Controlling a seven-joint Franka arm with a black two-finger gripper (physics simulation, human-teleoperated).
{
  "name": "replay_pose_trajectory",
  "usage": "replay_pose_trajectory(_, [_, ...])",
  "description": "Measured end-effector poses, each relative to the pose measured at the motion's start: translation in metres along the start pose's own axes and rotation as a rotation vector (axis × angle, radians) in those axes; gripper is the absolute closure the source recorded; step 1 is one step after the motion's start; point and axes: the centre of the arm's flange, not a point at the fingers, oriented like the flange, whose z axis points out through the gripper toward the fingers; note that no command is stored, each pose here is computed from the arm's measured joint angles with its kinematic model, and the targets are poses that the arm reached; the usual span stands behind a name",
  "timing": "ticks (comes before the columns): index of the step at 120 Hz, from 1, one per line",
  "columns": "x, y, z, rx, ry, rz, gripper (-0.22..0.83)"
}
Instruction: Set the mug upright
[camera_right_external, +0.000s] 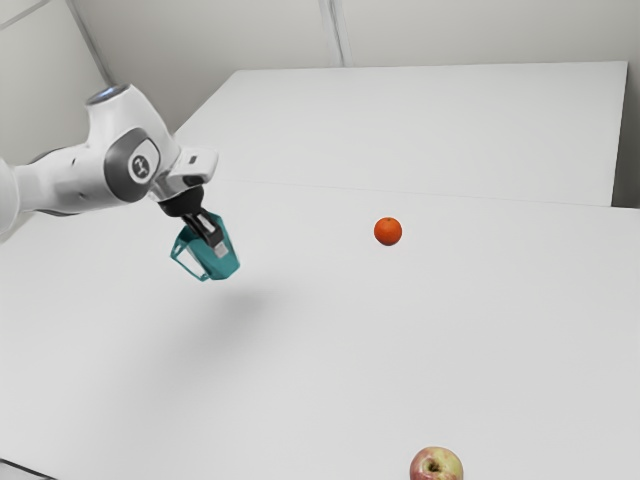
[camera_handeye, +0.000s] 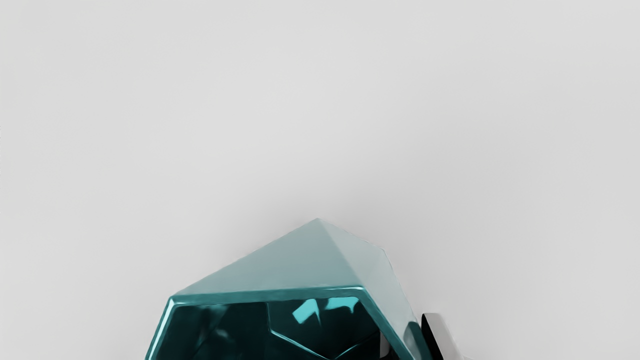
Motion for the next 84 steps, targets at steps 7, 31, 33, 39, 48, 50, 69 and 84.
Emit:
replay_pose_trajectory(7, [-0.005,0.006,0.009,0.025,-0.046,0.01,0.78])
replay_pose_trajectory(31, [-0.003,0.025,0.027,0.105,-0.133,0.037,0.78])
replay_pose_trajectory(33, [-0.003,0.026,0.029,0.109,-0.136,0.035,0.78])
replay_pose_trajectory(39, [-0.002,0.026,0.034,0.12,-0.144,0.025,0.78])
replay_pose_trajectory(48, [-0.001,0.024,0.041,0.131,-0.149,0.004,0.78])
replay_pose_trajectory(50, [-0.001,0.024,0.043,0.132,-0.15,-0.001,0.78])
replay_pose_trajectory(69, [0.003,0.024,0.055,0.144,-0.151,-0.045,0.78])
replay_pose_trajectory(84, [0.007,0.025,0.065,0.149,-0.149,-0.074,0.78])
